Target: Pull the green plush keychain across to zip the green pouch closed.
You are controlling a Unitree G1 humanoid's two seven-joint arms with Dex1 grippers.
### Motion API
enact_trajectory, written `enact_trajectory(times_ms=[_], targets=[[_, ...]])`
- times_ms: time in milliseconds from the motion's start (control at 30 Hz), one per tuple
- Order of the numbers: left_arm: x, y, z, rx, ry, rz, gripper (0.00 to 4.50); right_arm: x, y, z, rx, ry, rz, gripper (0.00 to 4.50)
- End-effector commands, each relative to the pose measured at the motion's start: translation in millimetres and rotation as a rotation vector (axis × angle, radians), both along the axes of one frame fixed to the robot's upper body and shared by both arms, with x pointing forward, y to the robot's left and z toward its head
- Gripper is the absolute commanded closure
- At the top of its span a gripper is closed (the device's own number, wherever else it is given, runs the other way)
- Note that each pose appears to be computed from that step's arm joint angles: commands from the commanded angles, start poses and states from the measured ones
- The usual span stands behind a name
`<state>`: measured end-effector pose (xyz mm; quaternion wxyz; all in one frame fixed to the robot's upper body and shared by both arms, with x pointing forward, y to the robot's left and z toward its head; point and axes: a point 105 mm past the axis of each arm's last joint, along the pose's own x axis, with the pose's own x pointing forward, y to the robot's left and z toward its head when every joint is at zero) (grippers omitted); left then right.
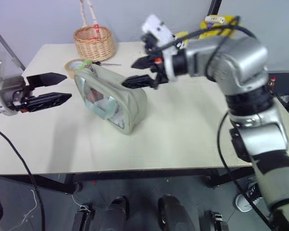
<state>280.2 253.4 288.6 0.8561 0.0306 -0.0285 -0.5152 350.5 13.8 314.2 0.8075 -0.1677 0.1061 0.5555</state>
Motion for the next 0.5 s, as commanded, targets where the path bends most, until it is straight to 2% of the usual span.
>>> enact_trajectory(times_ms=[33, 300, 400, 500], targets=[[-9, 4, 14, 0.0, -0.053, 0.006, 0.03, 12, 25, 0, -0.031, -0.001, -0.042, 0.32], [-15, 8, 10, 0.011, -0.053, 0.031, 0.03, 17, 78, -18, -0.089, 0.02, -0.018, 0.32], [-16, 8, 9, 0.014, -0.052, 0.035, 0.0, 18, 85, -20, -0.103, 0.018, -0.011, 1.14], [-17, 9, 8, 0.019, -0.05, 0.04, 0.0, 15, 89, -24, -0.124, 0.023, 0.016, 2.66]])
